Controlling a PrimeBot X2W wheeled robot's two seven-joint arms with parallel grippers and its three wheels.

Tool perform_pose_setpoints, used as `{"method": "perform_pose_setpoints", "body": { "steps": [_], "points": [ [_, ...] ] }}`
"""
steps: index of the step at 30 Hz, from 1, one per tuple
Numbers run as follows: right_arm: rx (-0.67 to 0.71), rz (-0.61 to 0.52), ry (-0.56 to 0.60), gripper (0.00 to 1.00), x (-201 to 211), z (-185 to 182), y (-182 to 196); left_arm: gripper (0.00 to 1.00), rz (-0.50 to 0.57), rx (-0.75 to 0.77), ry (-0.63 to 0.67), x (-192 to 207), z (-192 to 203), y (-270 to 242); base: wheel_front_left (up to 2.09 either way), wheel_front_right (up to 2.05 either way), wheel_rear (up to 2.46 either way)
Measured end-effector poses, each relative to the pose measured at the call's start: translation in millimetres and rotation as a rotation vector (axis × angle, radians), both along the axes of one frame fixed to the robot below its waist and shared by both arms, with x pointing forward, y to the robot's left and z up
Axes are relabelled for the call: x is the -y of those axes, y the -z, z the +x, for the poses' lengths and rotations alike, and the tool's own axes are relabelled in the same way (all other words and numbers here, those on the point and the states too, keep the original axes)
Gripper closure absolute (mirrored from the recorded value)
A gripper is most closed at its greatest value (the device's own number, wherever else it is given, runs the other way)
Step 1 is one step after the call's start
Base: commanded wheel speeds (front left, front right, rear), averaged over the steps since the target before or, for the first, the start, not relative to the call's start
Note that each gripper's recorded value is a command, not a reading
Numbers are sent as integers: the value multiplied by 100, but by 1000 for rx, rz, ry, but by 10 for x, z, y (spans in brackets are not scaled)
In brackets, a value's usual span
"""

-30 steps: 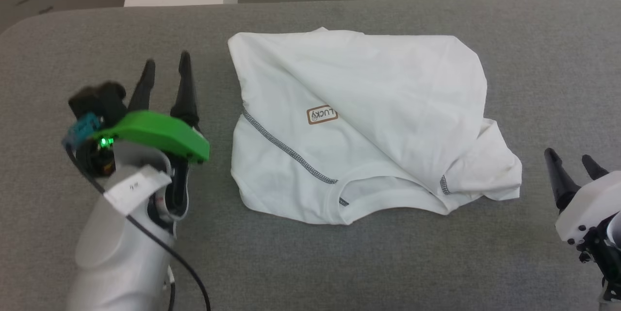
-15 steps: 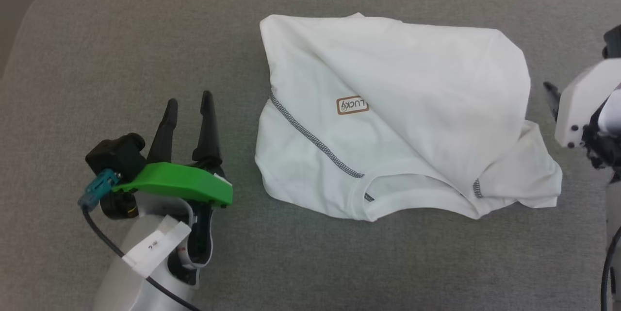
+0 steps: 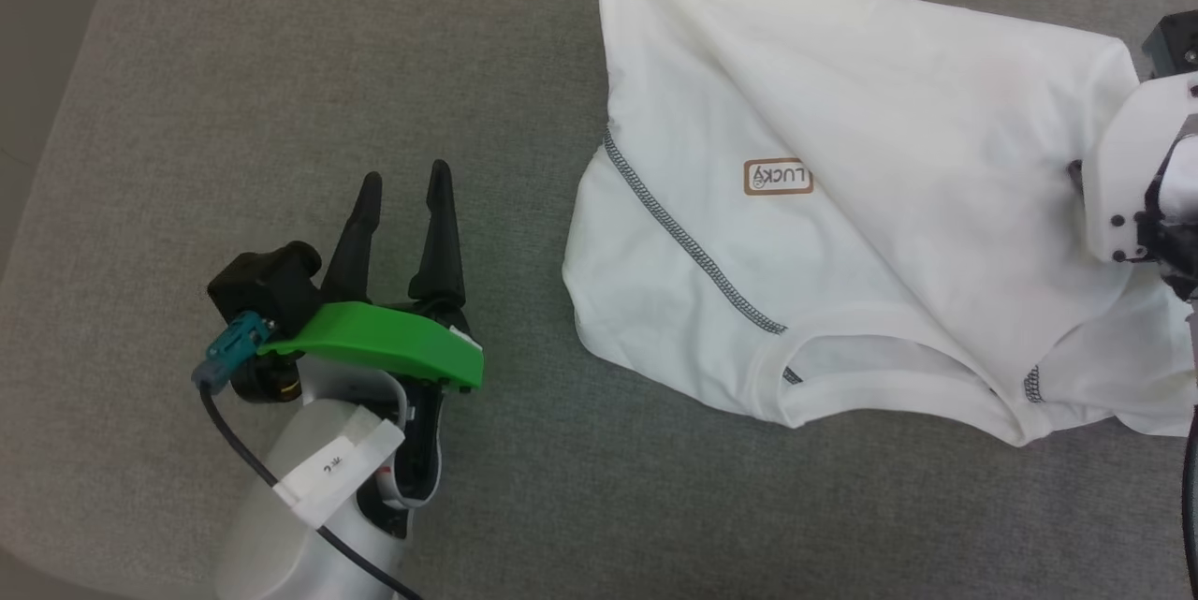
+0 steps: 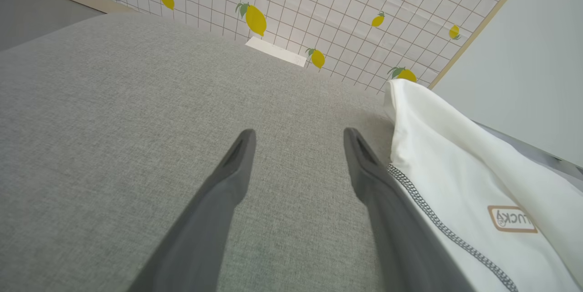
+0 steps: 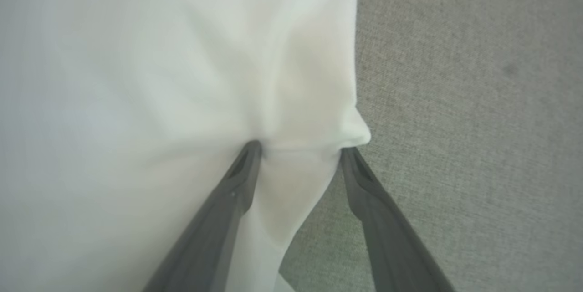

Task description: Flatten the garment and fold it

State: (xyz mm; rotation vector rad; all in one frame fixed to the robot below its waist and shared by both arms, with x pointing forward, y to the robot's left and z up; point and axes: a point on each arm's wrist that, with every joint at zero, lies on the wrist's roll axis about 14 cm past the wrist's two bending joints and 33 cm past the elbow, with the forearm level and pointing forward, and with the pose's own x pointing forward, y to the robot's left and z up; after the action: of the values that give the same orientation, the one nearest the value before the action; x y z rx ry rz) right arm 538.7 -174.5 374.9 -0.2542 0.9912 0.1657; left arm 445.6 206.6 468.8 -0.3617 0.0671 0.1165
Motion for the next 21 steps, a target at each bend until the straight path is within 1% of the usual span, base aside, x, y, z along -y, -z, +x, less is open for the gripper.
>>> {"method": "perform_pose_setpoints", "body": {
  "steps": [2,5,7,9,11,13,17,19,21],
  "points": [
    [27,2,-7,100,-8,105,-45,0,-6,-8,-2,-1,-16,31,0,0,0],
    [103,8,3,100,7,343,-187,0,-3,-11,-6,-13,-17,59,0,0,0],
    [199,22,13,100,11,577,-401,0,-2,-10,-6,-18,-12,60,0,0,0],
    [336,30,1,100,-59,879,-756,0,-1,-13,-11,-35,-16,74,0,0,0],
    [436,43,-17,100,-167,1098,-1031,0,2,-20,-23,-67,-27,100,0,0,0],
    [523,56,-43,100,-289,1270,-1232,0,4,-29,-33,-102,-45,137,0,0,0],
    [704,69,-100,100,-473,1500,-1540,0,11,-53,-54,-170,-87,215,0,0,0],
    [765,86,-115,100,-545,1587,-1622,0,14,-67,-66,-205,-110,255,0,0,0],
    [755,91,-125,100,-602,1624,-1547,0,16,-74,-72,-228,-122,280,0,0,0]
  ]
}}
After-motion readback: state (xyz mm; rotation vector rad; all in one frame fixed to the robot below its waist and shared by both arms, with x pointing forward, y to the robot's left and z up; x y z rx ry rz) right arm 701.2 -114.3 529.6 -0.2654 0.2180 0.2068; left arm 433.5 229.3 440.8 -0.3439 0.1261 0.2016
